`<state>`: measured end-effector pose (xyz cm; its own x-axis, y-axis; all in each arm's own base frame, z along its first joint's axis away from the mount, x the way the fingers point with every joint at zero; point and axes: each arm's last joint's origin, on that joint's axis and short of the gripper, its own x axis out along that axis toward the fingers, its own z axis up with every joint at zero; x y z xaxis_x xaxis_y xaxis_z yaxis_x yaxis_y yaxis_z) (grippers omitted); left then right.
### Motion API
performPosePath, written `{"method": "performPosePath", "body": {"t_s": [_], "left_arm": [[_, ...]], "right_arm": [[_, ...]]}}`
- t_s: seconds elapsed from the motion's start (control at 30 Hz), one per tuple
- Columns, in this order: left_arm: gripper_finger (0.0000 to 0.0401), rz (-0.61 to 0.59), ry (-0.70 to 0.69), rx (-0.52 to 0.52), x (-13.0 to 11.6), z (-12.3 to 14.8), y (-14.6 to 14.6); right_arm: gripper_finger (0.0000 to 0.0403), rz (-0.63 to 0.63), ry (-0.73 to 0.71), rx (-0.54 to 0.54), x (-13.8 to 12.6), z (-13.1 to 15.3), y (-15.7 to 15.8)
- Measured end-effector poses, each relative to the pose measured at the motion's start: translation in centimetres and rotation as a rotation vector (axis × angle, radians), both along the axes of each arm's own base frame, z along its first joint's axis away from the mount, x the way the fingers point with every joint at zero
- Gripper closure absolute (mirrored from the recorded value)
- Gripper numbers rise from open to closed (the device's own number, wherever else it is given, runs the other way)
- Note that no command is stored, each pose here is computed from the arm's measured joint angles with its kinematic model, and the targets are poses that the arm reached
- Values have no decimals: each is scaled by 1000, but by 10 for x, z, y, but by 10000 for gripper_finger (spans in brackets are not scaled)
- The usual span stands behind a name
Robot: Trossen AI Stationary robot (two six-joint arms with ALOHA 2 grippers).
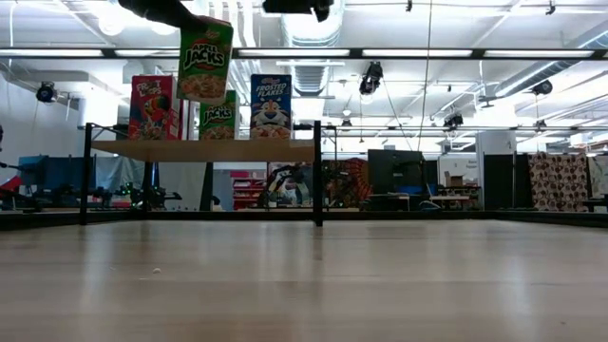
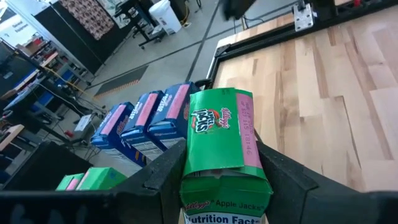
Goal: Stack cereal on shelf
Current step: Put the green cereal box on the shelf aligned with the other green cereal boxes
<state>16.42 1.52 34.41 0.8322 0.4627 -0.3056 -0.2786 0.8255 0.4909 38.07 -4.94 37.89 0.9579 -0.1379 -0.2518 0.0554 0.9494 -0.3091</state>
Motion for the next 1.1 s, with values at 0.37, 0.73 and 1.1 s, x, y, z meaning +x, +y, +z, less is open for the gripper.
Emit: {"method": "performPosePath", "body": {"t_s": [0.37,0.73,1.1], "left_arm": [[248,1,27,1,0,-9,0],[248,-1,-24,7,2,-5,0],[248,8,-69,35,5,0,1]], "right_arm": [[367,69,25,0,33,7,-17],[192,94,67,-80,50,13,-20],[127,130,152,-175,68,12,-25]]}}
